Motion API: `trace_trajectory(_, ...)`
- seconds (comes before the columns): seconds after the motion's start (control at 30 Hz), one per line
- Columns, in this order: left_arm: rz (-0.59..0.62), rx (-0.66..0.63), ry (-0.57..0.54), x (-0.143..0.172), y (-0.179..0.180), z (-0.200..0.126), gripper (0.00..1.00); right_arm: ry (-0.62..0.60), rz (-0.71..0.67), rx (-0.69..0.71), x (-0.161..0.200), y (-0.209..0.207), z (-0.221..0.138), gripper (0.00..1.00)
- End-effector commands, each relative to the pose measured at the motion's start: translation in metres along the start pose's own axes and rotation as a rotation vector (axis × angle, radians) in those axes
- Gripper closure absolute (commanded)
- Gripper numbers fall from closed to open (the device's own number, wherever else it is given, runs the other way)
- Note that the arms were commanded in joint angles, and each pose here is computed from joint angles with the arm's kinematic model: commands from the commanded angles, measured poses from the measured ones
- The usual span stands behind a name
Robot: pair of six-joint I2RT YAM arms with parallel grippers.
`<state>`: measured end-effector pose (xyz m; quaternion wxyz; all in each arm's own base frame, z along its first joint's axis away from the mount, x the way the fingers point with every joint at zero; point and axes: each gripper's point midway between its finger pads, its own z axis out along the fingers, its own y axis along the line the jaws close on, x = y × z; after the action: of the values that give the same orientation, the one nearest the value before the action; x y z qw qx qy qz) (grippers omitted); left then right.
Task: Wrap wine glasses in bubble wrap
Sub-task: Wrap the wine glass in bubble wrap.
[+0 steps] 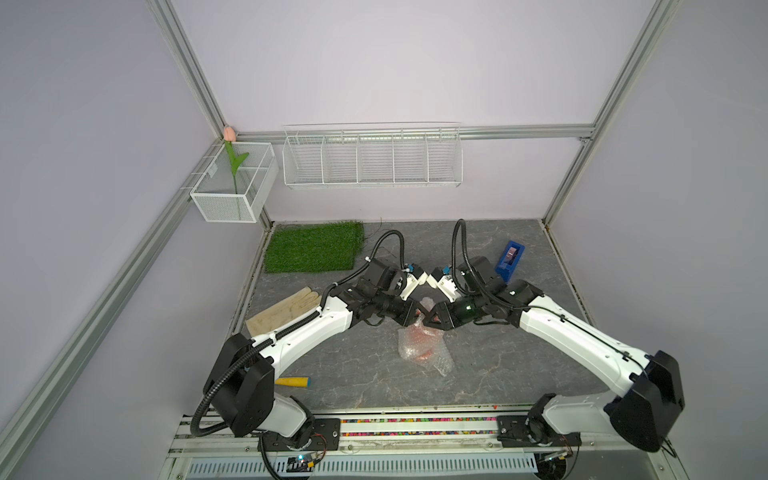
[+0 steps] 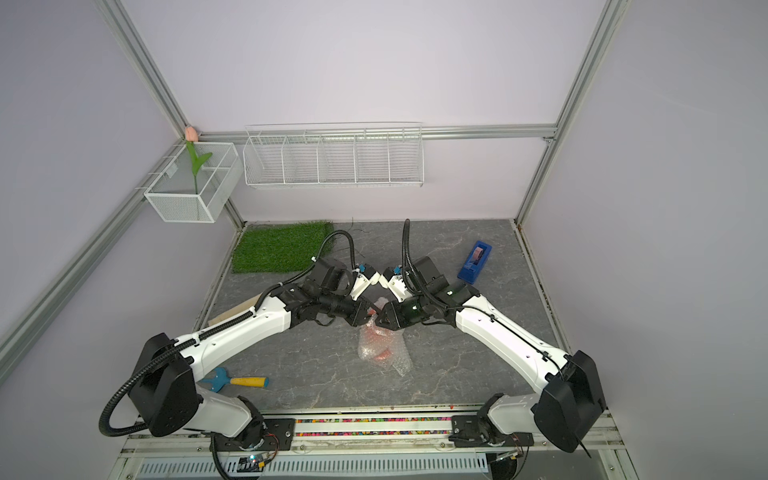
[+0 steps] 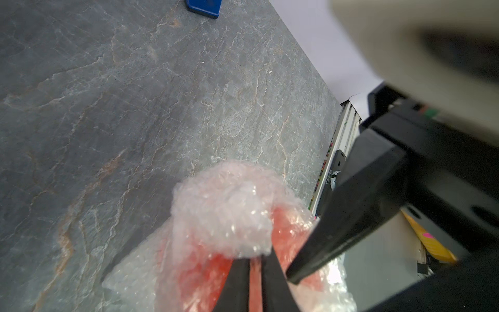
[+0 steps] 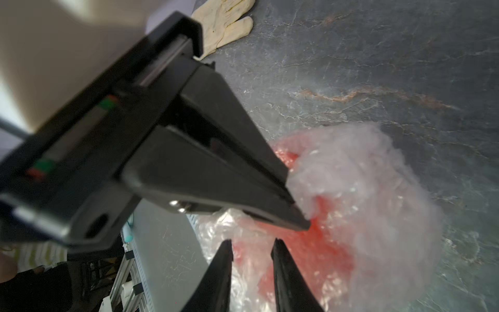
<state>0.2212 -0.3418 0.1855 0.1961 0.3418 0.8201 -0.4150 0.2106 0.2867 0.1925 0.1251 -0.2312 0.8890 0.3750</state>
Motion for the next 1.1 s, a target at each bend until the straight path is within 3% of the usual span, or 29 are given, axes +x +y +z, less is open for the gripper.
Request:
trace_trajectory(0.0,-0.031,-0.021,0.064,0.019,0.002,-0.002,0.8,-0.009,0.015,0.067,-0.008,-0.014,0.007,0.7)
trace_trajectory(0.43,-0.017,-0.045,-0.163,-0.021,-0.004,-0.064,0.62,0.106,0.058,0.113,0.004,-0.042,0.036,0.75)
trace_trajectory(0.53,-0.022,-0.082,-0.155,-0.031,0.005,-0.061,0.6,0.094,0.043,0.095,0.001,-0.037,0.034,0.77)
trace_trajectory(0.63,-0.025,-0.025,-0.149,-0.041,-0.001,-0.053,0.64,0.077,0.031,0.074,-0.004,-0.03,0.03,0.77)
trace_trajectory(1.07,-0.048,-0.043,-0.065,-0.001,0.012,-0.032,0.66,-0.021,-0.037,0.015,-0.033,0.01,-0.017,0.69)
